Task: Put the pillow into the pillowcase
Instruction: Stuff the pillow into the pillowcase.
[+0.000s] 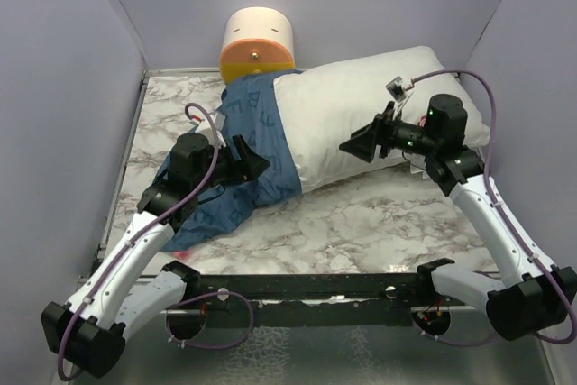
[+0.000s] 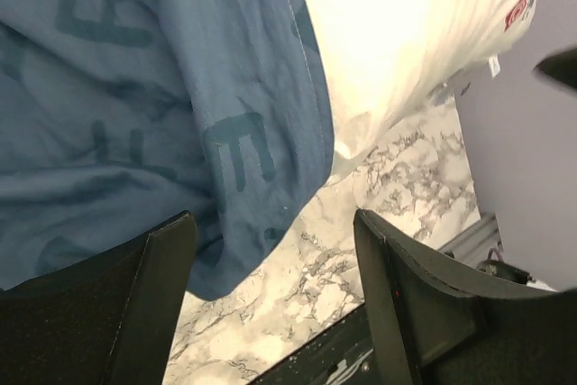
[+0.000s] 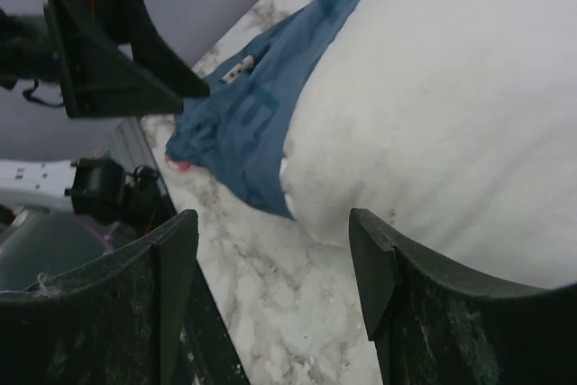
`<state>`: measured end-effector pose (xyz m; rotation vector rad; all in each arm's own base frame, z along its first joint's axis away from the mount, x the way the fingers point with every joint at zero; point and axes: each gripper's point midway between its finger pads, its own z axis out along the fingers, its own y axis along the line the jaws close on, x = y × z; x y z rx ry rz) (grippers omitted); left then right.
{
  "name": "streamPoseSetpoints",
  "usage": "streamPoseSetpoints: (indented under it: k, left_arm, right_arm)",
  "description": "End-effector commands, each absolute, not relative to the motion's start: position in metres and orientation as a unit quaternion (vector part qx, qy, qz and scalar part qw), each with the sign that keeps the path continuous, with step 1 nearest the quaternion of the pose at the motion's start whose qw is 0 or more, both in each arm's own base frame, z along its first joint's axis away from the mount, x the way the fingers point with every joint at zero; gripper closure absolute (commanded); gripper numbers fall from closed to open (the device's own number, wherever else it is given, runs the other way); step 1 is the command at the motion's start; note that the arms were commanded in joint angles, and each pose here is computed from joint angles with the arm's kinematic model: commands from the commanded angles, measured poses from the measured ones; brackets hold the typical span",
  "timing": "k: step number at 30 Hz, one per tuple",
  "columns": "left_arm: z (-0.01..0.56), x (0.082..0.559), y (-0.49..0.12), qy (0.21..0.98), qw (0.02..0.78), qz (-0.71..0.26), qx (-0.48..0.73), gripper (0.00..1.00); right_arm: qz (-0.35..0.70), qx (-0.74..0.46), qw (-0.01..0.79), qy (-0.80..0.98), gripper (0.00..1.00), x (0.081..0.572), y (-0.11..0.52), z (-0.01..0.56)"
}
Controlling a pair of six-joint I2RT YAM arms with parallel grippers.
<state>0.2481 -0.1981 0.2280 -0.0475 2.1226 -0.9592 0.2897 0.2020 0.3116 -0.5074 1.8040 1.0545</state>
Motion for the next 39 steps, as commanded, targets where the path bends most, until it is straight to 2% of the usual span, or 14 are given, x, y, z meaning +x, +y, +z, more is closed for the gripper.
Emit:
streamPoseSetpoints:
  k: [1, 3, 7, 11, 15, 19, 24, 28, 31, 33, 39]
  left_arm:
    - [0.242, 0.242, -0.17, 0.846, 0.405, -0.334, -0.097, 0.27]
    - [0.251, 0.239, -0.179, 0.839, 0.388, -0.365, -0.113, 0.28]
    - [0.263, 0.234, -0.205, 0.832, 0.352, -0.41, -0.128, 0.37]
    - [0.252, 0.223, -0.236, 0.851, 0.338, -0.39, -0.097, 0.42]
    - [0.223, 0.214, -0.255, 0.874, 0.325, -0.354, -0.069, 0.41]
    - [0.207, 0.214, -0.254, 0.886, 0.351, -0.302, -0.034, 0.36]
    - [0.199, 0.208, -0.24, 0.886, 0.355, -0.291, -0.061, 0.31]
    - [0.174, 0.192, -0.222, 0.885, 0.328, -0.302, -0.137, 0.25]
    - [0.168, 0.183, -0.221, 0.859, 0.316, -0.357, -0.186, 0.23]
    - [0.17, 0.182, -0.218, 0.847, 0.324, -0.372, -0.197, 0.22]
    - [0.169, 0.193, -0.21, 0.865, 0.384, -0.311, -0.09, 0.18]
  right_arm:
    - [0.479, -0.28, 0.429, 0.713, 0.32, 0.24, 0.223, 0.296]
    - [0.473, -0.28, 0.417, 0.723, 0.32, 0.232, 0.224, 0.281]
    - [0.484, -0.288, 0.384, 0.731, 0.32, 0.217, 0.231, 0.255]
    - [0.499, -0.306, 0.372, 0.721, 0.32, 0.202, 0.244, 0.236]
    - [0.488, -0.333, 0.38, 0.712, 0.32, 0.191, 0.258, 0.21]
    - [0.481, -0.363, 0.426, 0.675, 0.32, 0.185, 0.26, 0.198]
    - [0.451, -0.37, 0.477, 0.657, 0.19, 0.19, 0.253, 0.18]
    - [0.44, -0.279, 0.474, 0.709, 0.18, 0.205, 0.244, 0.157]
    - [0.454, -0.153, 0.485, 0.732, 0.18, 0.214, 0.231, 0.148]
    - [0.466, -0.06, 0.482, 0.739, 0.14, 0.216, 0.219, 0.136]
    - [0.473, 0.056, 0.507, 0.718, 0.08, 0.226, 0.197, 0.143]
